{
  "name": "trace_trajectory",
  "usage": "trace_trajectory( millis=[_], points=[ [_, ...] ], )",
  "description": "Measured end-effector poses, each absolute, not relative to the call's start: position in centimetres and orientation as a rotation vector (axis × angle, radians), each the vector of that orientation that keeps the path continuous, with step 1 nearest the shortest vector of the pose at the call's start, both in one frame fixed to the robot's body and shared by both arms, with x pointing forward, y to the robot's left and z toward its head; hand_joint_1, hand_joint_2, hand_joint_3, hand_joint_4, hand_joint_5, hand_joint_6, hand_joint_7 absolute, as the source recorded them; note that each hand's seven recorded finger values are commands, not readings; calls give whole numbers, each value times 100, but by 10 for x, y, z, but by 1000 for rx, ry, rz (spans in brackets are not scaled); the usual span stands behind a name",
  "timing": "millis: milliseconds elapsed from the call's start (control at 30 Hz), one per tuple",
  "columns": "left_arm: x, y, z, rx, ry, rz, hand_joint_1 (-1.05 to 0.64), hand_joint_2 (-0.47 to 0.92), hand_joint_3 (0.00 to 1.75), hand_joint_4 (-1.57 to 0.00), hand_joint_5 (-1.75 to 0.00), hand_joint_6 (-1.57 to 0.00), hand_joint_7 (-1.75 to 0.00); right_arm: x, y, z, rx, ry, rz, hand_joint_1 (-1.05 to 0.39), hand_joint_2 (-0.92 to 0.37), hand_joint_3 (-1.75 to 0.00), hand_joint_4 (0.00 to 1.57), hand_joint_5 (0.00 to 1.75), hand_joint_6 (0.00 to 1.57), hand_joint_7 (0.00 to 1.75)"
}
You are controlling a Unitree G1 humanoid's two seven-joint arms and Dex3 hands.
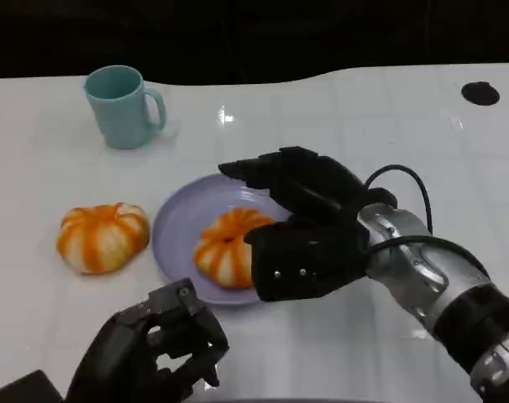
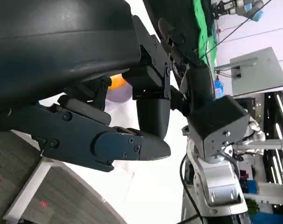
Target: Grasp the bread from the table and place it into the plate.
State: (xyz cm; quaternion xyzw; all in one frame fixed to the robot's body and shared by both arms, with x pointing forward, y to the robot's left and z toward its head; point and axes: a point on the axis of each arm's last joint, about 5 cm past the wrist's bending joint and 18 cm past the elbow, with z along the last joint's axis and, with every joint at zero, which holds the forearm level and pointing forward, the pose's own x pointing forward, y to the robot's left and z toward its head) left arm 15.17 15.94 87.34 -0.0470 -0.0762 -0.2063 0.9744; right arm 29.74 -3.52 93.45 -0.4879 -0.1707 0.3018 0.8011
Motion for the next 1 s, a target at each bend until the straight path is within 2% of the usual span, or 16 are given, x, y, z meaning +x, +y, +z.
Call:
trace_trajectory(
  millis=[200,300,433,600,800,933,1000],
  points=[
    [152,159,874,-96,-158,-417,-52,92,32,-67,-175,-58,-156,285,-50,938,-1006,-404,641,-69,-92,-29,0,41,23,1],
    [152,159,874,-94,-162,-418,-52,92,32,-67,-175,-58,-156,277,-61,936,-958,-420,626,-68,-92,-28,1,45,25,2],
    [152,159,874,-92,-165,-418,-52,92,32,-67,-175,-58,-157,265,-78,934,-916,-456,600,-65,-92,-23,1,62,30,4],
    [151,159,873,-96,-159,-416,-52,92,32,-67,-175,-58,-157,245,-99,928,-869,-474,561,-60,-92,-18,6,69,35,6],
    [150,159,873,-83,-162,-411,-53,92,33,-67,-175,-57,-157,227,-122,925,-828,-496,506,-48,-91,-9,26,82,53,14],
    [148,159,872,-85,-154,-408,-51,92,31,-67,-175,-58,-157,213,-137,919,-781,-490,456,-30,-87,-5,53,97,74,27],
    [148,159,872,-87,-152,-408,-51,92,31,-67,-175,-58,-156,207,-144,915,-748,-497,419,-25,-86,-5,59,102,78,33]
  ],
)
